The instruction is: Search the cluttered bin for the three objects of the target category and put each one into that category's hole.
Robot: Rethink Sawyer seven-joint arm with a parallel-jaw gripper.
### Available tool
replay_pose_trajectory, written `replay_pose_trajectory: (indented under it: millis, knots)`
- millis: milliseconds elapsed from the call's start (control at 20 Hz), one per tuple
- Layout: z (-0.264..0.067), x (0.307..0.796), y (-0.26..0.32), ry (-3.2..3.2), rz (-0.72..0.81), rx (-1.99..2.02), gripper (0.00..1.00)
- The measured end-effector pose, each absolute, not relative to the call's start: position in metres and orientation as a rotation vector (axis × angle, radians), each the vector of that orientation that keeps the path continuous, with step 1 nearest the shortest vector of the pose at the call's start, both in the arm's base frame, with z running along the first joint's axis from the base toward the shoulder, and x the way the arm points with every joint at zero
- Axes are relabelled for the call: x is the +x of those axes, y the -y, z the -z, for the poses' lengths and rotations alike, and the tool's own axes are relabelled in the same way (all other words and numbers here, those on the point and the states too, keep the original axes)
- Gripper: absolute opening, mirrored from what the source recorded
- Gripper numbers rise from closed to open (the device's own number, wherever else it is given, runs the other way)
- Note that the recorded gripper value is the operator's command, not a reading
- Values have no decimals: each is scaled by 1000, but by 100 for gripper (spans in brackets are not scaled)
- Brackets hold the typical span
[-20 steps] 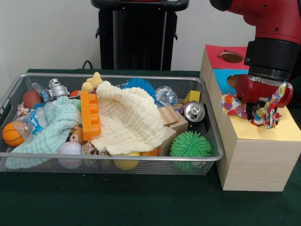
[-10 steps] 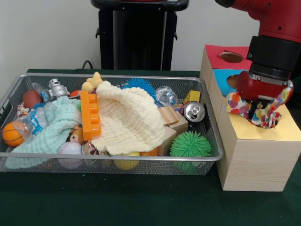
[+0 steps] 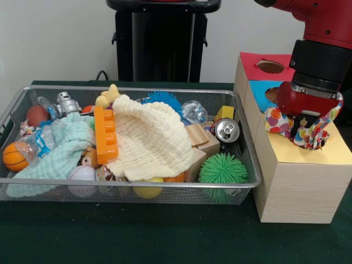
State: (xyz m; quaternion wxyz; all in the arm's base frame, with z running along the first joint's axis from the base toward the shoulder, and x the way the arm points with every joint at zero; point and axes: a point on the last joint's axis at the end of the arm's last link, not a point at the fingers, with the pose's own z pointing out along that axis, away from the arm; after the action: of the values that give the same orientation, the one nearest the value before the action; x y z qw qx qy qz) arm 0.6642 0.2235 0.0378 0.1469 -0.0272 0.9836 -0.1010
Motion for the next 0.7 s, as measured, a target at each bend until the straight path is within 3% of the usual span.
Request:
replay_pose_trajectory:
  millis: [700]
  knots:
    - [-49,664,-225,-2863,276,-65,0]
